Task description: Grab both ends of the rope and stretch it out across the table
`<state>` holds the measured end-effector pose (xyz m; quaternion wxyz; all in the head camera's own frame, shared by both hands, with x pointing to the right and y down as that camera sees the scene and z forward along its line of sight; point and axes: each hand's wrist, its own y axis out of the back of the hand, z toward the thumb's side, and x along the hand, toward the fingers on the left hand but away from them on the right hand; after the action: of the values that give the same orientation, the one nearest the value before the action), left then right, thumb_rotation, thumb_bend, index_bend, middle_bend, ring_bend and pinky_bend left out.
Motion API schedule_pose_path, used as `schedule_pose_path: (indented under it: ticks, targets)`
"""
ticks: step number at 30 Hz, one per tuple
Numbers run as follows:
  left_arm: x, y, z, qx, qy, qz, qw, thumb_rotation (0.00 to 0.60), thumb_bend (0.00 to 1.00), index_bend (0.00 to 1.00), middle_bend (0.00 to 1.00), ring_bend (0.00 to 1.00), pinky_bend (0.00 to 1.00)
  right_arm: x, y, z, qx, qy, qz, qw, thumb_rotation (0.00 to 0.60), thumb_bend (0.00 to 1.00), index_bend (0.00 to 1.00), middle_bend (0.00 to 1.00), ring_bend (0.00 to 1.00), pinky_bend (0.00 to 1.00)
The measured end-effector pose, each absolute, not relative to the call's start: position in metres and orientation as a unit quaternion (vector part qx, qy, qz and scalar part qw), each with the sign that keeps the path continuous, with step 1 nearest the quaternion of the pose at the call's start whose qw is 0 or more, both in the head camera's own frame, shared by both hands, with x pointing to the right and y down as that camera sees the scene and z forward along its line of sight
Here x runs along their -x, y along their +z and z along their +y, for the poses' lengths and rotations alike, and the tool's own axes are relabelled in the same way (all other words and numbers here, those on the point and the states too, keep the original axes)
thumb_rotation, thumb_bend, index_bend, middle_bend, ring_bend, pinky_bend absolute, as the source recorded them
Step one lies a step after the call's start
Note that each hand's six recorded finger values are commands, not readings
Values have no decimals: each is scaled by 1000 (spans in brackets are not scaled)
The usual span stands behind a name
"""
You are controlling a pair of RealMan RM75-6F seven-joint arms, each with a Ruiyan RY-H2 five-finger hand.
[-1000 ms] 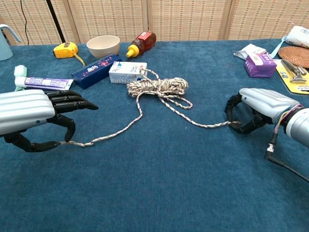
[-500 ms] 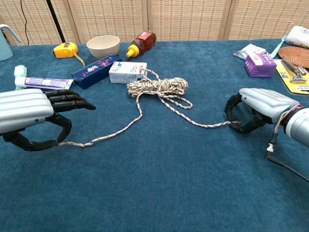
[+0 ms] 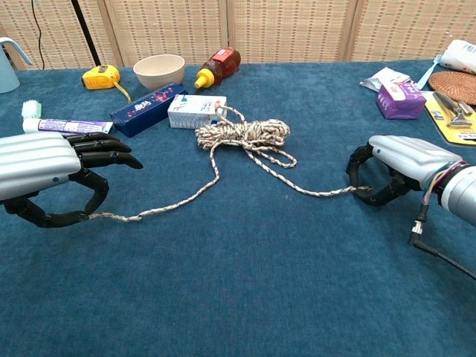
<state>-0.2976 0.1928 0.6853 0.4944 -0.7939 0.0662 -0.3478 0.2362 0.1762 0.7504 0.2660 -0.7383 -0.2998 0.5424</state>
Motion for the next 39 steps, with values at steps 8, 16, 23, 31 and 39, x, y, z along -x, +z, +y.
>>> schedule_pose_path:
  ticks: [8,16,23,31,39]
  targets:
    - [310,682,187,790,-362,88,487,600,389,637,129,0,0,-233,747,174,740,536,-304,269,600,576,671,391,257,0]
    - [334,678,181,781,-390,123,472,600,389,643,133,0,0,-235,743,169,737,529,-320,272,600,644,721,437,283,0]
    - [357,670,174,769,-410,155,465,600,389,643,134,0,0,-240,734,161,731,524,-335,281,600,657,741,459,305,0]
    - [382,655,164,752,-429,194,462,600,389,646,136,0,0,-249,718,152,722,518,-348,298,600,662,750,469,320,0]
    - [411,643,162,732,-454,228,454,600,389,646,137,0,0,-267,702,141,704,520,-368,312,600,664,754,472,326,0]
